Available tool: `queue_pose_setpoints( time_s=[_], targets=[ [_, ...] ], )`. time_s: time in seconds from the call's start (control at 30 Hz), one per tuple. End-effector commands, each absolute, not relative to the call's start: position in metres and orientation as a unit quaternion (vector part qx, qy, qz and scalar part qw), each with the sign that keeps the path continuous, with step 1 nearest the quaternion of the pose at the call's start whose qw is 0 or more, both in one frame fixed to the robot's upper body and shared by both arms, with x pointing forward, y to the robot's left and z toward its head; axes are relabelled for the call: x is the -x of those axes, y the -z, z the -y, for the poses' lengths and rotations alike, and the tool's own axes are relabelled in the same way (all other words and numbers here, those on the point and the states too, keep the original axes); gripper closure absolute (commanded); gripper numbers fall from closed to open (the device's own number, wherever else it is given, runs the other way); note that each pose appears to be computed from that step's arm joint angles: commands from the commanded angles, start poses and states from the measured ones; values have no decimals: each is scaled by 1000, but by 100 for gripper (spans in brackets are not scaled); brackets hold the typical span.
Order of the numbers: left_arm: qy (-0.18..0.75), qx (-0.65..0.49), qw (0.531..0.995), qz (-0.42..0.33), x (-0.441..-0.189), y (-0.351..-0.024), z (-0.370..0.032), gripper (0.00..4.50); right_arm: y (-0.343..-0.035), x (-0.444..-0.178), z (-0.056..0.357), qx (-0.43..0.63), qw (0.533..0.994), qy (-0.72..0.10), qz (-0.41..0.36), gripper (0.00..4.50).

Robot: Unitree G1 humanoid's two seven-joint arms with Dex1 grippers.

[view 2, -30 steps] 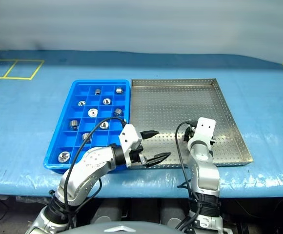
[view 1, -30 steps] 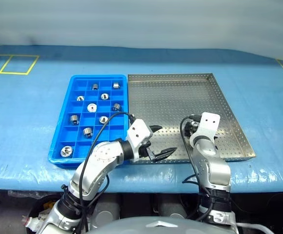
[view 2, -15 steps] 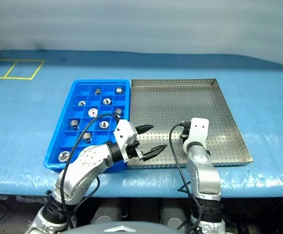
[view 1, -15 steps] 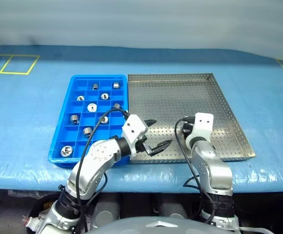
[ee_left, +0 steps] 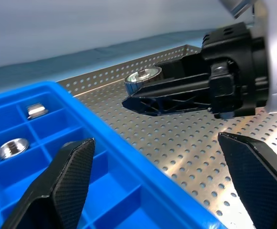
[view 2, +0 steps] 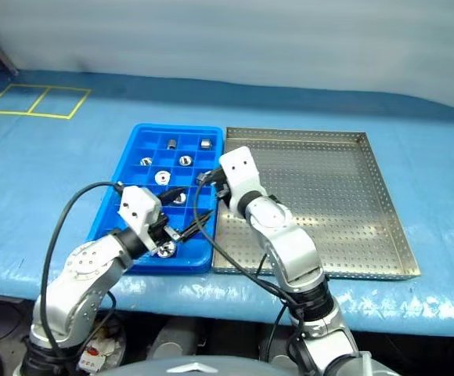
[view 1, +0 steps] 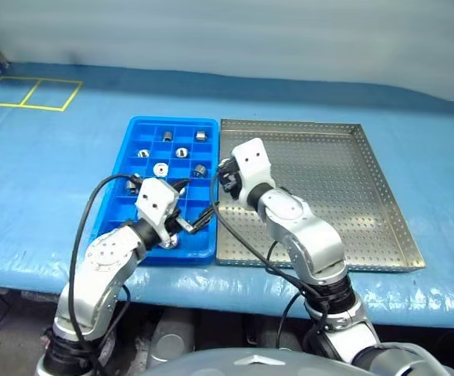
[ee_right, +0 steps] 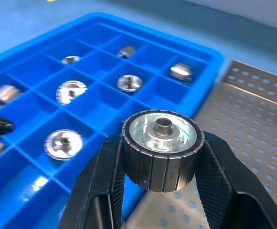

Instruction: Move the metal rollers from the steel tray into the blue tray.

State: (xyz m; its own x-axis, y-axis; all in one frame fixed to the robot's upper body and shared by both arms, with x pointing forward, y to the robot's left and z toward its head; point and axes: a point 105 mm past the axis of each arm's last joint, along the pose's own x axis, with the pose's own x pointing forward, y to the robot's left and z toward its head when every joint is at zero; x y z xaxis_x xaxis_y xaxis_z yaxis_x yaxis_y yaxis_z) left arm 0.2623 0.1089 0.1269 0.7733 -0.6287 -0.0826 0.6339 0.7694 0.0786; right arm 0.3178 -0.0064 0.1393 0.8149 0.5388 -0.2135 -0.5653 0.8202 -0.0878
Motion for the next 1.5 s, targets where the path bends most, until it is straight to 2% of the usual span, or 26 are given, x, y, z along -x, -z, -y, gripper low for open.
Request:
queue_pose_setpoints(
  time_s=[0.03,0.3,0.53,0.63,0.8,0.83,0.93,1.1,1.4,1.5],
  targets=[
    [334,-61,940,9,-253,-146,-115,0,-148,-308,-9,69,940,-325,-72,278],
    [335,-64,940,-6,-250,-142,-120,0,-117,-290,-17,51,921,-361,-137,278],
    [343,-59,938,-12,-252,-141,-116,0,-83,-283,-9,23,913,-353,-202,278],
    [346,-59,936,-13,-253,-140,-113,0,-75,-286,-3,8,916,-335,-220,178],
    [363,-59,930,-17,-256,-140,-108,0,-92,-290,10,-4,931,-317,-181,15],
    [367,-59,928,-15,-258,-141,-107,0,-98,-288,12,-7,929,-329,-167,4],
    [374,-61,925,-8,-266,-143,-104,0,-112,-281,26,10,927,-353,-128,4],
    [376,-70,924,-1,-283,-145,-102,0,-121,-273,64,50,937,-328,-105,4],
    [407,-82,910,9,-305,-143,-87,0,-117,-246,111,77,956,-259,-119,4],
    [408,-91,908,6,-308,-138,-86,0,-113,-247,125,71,965,-216,-130,4]
  ],
)
